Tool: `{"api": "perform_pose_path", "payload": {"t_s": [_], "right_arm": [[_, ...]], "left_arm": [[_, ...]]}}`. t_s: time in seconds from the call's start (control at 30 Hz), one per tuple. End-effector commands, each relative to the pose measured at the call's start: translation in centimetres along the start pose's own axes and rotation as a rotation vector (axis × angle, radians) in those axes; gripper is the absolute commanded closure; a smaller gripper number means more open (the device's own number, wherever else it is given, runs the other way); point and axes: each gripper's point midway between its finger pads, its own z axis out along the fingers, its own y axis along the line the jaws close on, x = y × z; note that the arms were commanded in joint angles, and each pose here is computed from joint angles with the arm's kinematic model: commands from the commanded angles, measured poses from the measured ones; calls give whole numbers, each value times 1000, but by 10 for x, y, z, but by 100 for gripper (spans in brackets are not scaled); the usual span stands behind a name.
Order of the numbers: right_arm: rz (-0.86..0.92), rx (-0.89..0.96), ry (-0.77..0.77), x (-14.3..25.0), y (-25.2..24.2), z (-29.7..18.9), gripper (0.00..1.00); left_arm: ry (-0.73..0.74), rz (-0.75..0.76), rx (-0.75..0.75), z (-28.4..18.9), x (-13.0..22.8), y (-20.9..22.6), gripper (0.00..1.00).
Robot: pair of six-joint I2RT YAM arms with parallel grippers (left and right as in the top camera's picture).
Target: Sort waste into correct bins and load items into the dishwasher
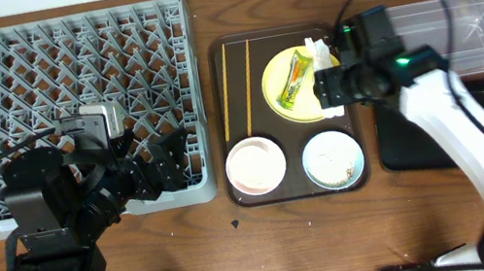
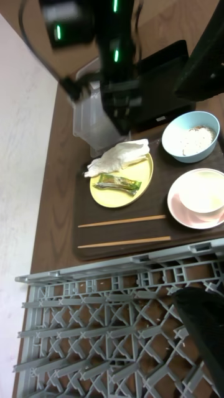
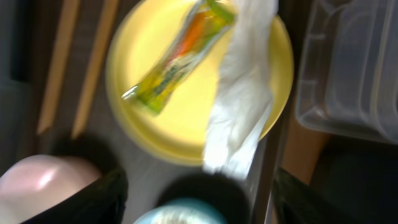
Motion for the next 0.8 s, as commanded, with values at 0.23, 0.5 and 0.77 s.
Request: {"api": "perform_pose_path", "payload": {"t_s": [0.23, 0.5, 0.77], "right_arm": [[73, 243, 4, -1, -28, 81, 48], [74, 243, 80, 20, -25, 109, 96], [97, 155, -106, -24, -5, 23, 99]], "left_arm": [[-15, 0, 19, -4, -5, -6, 4], [-15, 0, 19, -4, -5, -6, 4], [-15, 0, 19, -4, -5, -6, 4]]}}
